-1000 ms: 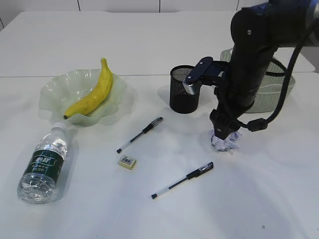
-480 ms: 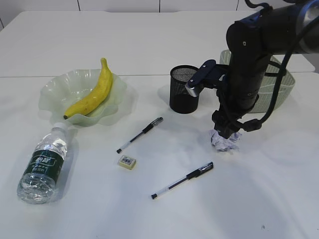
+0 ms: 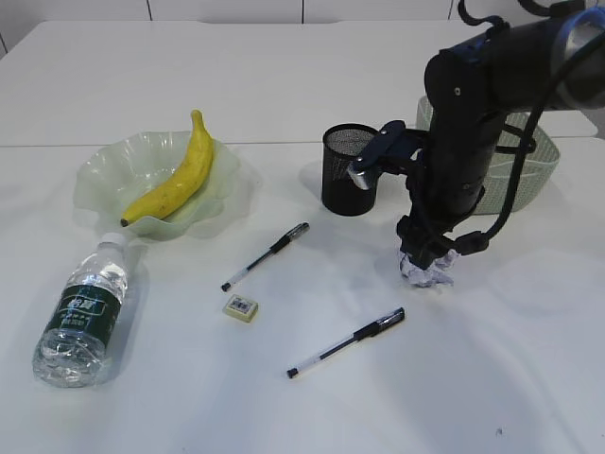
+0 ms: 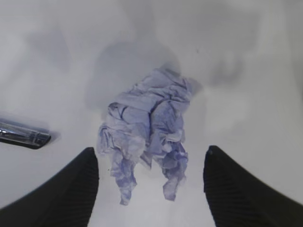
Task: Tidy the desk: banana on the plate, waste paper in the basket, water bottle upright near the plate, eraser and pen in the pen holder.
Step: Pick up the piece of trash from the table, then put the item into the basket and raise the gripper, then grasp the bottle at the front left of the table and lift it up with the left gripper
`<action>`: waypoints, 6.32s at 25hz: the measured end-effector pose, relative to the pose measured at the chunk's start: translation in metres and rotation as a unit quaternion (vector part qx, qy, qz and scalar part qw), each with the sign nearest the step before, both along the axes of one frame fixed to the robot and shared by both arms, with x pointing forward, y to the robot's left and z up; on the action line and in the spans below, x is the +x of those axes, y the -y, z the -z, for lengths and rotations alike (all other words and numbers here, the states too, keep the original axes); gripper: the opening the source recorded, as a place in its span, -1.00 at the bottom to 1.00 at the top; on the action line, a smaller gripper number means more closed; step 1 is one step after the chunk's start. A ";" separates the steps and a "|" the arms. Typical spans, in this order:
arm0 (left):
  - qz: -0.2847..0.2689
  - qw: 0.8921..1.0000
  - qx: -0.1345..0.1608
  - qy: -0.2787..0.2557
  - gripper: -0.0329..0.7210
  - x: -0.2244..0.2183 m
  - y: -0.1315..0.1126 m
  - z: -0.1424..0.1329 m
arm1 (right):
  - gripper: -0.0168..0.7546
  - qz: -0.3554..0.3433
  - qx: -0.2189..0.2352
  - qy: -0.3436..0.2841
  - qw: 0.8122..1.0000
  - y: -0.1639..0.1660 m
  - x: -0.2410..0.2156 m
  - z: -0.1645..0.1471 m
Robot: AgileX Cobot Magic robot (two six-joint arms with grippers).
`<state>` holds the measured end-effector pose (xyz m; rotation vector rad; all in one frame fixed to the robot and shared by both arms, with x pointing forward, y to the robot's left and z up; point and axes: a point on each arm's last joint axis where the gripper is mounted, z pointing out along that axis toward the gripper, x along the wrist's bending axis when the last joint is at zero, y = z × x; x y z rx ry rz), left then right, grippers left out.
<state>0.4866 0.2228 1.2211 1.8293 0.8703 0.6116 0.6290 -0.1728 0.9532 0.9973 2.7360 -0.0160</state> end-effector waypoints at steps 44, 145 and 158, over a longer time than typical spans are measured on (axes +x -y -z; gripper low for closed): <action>0.005 1.000 -0.019 0.007 -0.01 -0.007 0.001 -0.006 | -0.81 0.025 -0.014 -0.044 0.999 -0.006 0.017 0.037; -0.007 0.998 0.005 0.068 -0.02 -0.072 -0.013 -0.039 | -0.04 0.376 0.183 0.192 0.887 0.114 0.093 -0.133; -0.120 0.982 0.114 0.088 -0.02 -0.085 -0.041 -0.041 | -0.04 0.382 0.202 0.173 0.885 0.111 0.055 -0.184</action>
